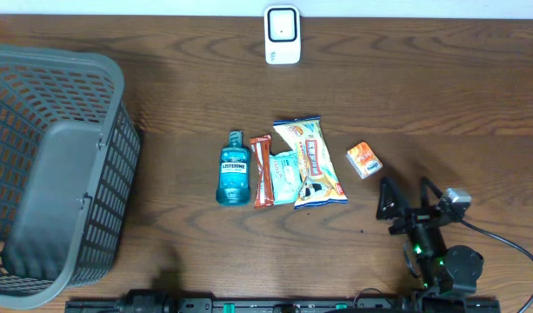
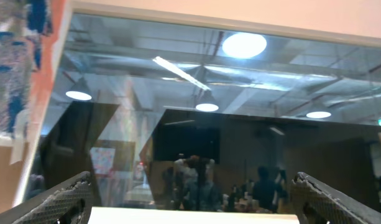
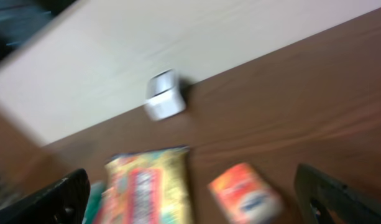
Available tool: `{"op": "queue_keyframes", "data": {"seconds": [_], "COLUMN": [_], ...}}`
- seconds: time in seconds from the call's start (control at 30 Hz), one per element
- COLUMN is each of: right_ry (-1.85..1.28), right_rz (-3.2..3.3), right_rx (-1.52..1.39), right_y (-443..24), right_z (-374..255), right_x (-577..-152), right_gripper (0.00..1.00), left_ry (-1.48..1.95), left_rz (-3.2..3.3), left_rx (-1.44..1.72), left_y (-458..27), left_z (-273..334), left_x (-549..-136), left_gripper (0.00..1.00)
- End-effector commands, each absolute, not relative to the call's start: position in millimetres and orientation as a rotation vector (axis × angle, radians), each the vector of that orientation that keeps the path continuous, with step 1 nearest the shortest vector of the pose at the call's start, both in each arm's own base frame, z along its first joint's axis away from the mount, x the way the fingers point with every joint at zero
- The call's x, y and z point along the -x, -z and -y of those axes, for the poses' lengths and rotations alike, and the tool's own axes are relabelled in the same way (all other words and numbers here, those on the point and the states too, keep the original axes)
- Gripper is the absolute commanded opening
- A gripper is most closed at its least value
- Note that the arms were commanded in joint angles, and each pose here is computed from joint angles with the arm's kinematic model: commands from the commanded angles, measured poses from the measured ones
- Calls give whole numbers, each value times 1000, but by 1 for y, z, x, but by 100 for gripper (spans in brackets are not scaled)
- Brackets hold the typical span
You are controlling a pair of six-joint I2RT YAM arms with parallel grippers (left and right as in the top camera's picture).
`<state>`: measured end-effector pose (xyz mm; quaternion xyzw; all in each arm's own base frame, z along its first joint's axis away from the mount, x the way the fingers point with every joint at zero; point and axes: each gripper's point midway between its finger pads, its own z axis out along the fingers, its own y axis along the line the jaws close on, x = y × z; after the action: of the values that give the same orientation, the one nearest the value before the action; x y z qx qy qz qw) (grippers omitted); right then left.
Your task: Scan the item barcode
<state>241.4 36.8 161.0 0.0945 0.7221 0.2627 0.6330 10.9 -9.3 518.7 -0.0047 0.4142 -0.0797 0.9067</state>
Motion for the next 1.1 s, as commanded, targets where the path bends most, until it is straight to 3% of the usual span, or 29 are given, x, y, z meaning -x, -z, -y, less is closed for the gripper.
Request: {"op": "queue_keyframes", "data": {"seconds": [0.0, 0.23, 0.63, 0.8, 1.07], "right_ry": [-836, -893, -764, -720, -532], "right_rz": [-1681, -1567, -1624, -1747, -2082], "right_rx": [-119, 97, 120, 130, 204], "right_y": [-163, -196, -222, -235, -216], "right_z": [-70, -91, -84, -87, -118], "right_x": [-229, -215, -216, -229, -272], "right_gripper": [99, 99, 99, 99, 99], "left_ry": [146, 239, 436, 504, 555], "left_rz": [-888, -1032, -1286, -1377, -1480], "left_rx": [60, 118, -3, -66, -2], "left_y": [-509, -466, -376, -333, -269], "left_z": [1, 2, 42, 57, 57], "left_x": [-26, -79, -153, -176, -209], "left_gripper": [99, 99, 99, 99, 99]}}
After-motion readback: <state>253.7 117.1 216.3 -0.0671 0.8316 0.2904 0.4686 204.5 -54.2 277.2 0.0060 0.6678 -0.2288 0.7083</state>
